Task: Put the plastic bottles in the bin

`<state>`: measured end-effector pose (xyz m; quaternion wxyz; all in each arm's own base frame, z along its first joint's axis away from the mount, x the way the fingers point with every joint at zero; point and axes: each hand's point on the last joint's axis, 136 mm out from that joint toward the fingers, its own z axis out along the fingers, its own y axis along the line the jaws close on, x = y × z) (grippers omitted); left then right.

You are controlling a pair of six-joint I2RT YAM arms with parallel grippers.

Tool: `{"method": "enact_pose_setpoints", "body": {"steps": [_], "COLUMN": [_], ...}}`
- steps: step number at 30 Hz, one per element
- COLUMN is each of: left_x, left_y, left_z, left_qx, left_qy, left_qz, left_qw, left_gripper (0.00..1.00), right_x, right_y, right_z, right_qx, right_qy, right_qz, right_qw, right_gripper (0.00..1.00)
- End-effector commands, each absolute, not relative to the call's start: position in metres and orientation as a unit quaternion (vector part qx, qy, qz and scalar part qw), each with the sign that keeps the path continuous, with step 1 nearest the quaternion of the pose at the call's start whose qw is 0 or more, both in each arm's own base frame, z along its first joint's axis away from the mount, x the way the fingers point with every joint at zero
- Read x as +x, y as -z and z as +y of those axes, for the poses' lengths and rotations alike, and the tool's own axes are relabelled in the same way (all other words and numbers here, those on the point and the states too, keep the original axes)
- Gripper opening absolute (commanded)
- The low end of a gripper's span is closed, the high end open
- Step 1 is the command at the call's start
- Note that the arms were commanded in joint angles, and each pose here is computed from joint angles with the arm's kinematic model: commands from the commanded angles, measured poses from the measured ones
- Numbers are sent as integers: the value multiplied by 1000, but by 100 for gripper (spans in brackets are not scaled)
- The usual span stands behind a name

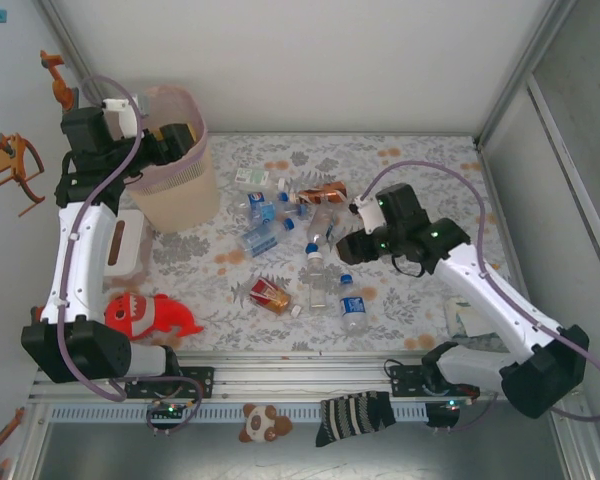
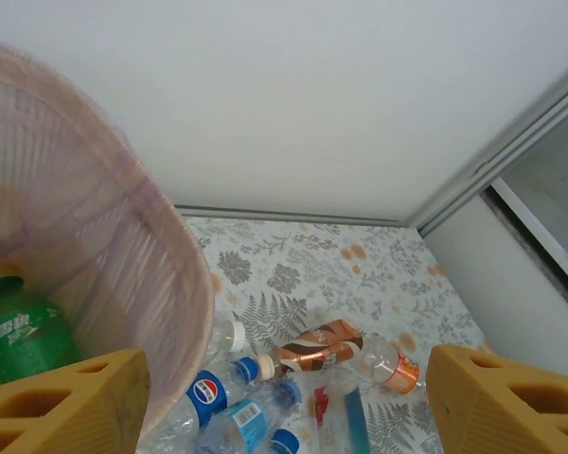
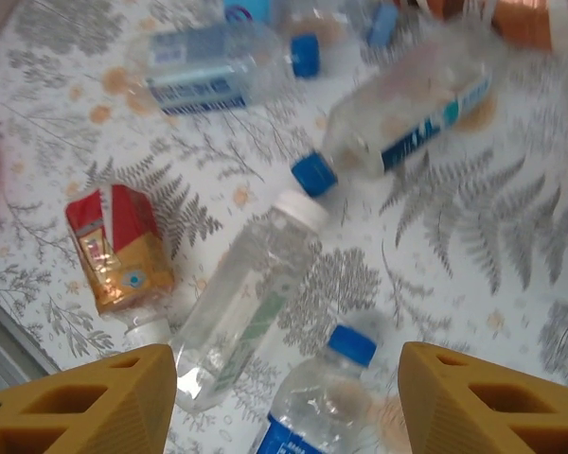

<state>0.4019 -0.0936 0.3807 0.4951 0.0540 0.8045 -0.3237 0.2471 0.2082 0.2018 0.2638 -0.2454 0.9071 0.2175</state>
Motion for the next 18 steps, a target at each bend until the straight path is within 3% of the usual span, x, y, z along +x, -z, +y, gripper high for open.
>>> {"method": "enact_pose_setpoints", "body": {"steps": [1, 8, 18], "left_x": [394, 393, 393], "left_y": [-398, -399, -387], "left_z": [-100, -104, -99], "left_qx": [69, 71, 51], "left_qy": [339, 342, 328], "left_qz": [787, 786, 802], "left_qw": [511, 509, 497], "left_gripper": [76, 76, 76], "right_x": [243, 240, 256], "right_y": [-173, -125, -72], "right_z": [192, 187, 204], "right_qx": [-139, -96, -107], "right_qy": [-180, -128, -104], "right_qz": [950, 981, 988], "right_qw": [212, 107, 40], "right_gripper": [61, 54, 55]}}
